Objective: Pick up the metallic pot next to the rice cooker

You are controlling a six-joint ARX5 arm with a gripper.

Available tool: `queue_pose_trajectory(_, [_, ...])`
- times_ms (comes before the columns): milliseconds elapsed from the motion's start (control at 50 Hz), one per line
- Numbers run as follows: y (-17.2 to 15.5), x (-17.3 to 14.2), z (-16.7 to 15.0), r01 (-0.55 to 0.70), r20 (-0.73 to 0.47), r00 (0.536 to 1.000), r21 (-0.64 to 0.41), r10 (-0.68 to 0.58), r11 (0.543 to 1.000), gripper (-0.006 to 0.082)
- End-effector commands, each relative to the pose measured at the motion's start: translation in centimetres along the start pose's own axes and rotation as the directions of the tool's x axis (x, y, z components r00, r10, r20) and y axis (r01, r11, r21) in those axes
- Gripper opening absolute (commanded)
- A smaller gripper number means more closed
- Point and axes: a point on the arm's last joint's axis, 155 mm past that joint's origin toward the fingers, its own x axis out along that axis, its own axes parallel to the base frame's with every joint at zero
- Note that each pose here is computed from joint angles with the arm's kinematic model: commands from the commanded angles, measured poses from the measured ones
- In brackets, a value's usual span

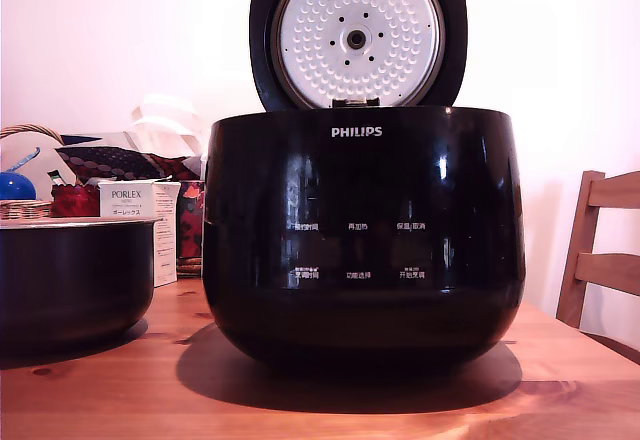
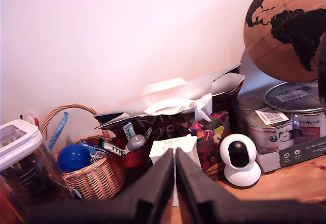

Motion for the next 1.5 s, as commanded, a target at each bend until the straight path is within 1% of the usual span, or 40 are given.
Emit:
queue_pose_trajectory(0, [0.0, 0.1, -0.8, -0.004, -0.012, 1.000, 0.006, 0.004, 1.000, -0.0021])
queue_pose_trajectory(560, [0.3, 0.1, -0.6, -0.018, -0.001, 1.000, 0.002, 0.018, 1.000, -0.0021])
queue_pose_trajectory(660, [0.5, 0.1, -0.3, -0.017, 0.012, 1.000, -0.028, 0.017, 0.999, -0.0021])
queue_pose_trajectory(840, [0.3, 0.2, -0.3, 0.015, 0.016, 1.000, -0.032, -0.014, 0.999, -0.0021])
queue_pose_trajectory(920, [-0.3, 0.2, -0.4, 0.056, 0.015, 0.998, -0.021, -0.055, 0.998, -0.0021])
queue_pose_trajectory(960, [-0.8, 0.2, -0.5, 0.086, 0.014, 0.996, 0.028, -0.086, 0.996, -0.0021])
queue_pose_trajectory(1000, [-1.3, 0.1, -0.7, 0.115, 0.006, 0.993, 0.028, -0.115, 0.993, -0.0021])
queue_pose_trajectory(1020, [-1.6, 0.1, -0.9, 0.131, 0.001, 0.991, 0.066, -0.131, 0.989, -0.0021])
queue_pose_trajectory(1040, [-1.7, 0.1, -1.0, 0.141, -0.003, 0.990, 0.066, -0.142, 0.988, -0.0021])
queue_pose_trajectory(1080, [-2.5, 0.0, -1.3, 0.180, -0.015, 0.984, 0.103, -0.180, 0.978, -0.0021])
queue_pose_trajectory(1160, [-3.7, -0.3, -2.0, 0.247, -0.040, 0.969, 0.128, -0.243, 0.961, -0.0022])
queue_pose_trajectory(1180, [-4.0, -0.4, -2.2, 0.267, -0.046, 0.964, 0.161, -0.263, 0.950, -0.0022])
queue_pose_trajectory(1220, [-4.6, -0.6, -2.6, 0.300, -0.060, 0.954, 0.159, -0.295, 0.940, -0.0022])
queue_pose_trajectory(1240, [-4.9, -0.7, -2.8, 0.317, -0.067, 0.949, 0.200, -0.309, 0.927, -0.0022])
queue_pose_trajectory(1260, [-5.2, -0.8, -3.0, 0.332, -0.074, 0.943, 0.218, -0.324, 0.918, -0.0022])
queue_pose_trajectory(1300, [-5.8, -1.1, -3.5, 0.365, -0.091, 0.931, 0.210, -0.354, 0.907, -0.0022])
queue_pose_trajectory(1320, [-6.0, -1.2, -3.7, 0.377, -0.099, 0.926, 0.265, -0.364, 0.887, -0.0022])
queue_pose_trajectory(1340, [-6.1, -1.3, -4.0, 0.386, -0.110, 0.923, 0.262, -0.370, 0.885, -0.0022])
queue_pose_trajectory(1360, [-6.5, -1.5, -4.2, 0.406, -0.118, 0.914, 0.299, -0.389, 0.863, -0.0022])
queue_pose_trajectory(1380, [-6.7, -1.6, -4.5, 0.420, -0.129, 0.908, 0.311, -0.399, 0.853, -0.0022])
queue_pose_trajectory(1400, [-6.7, -1.7, -4.8, 0.426, -0.142, 0.905, 0.307, -0.402, 0.851, -0.0022])
queue_pose_trajectory(1420, [-7.1, -1.9, -5.1, 0.447, -0.154, 0.894, 0.344, -0.420, 0.826, -0.0022])
queue_pose_trajectory(1460, [-7.4, -2.3, -5.9, 0.475, -0.186, 0.880, 0.339, -0.438, 0.812, -0.0022])
queue_pose_trajectory(1480, [-7.6, -2.5, -6.2, 0.489, -0.203, 0.872, 0.375, -0.445, 0.788, -0.0022])
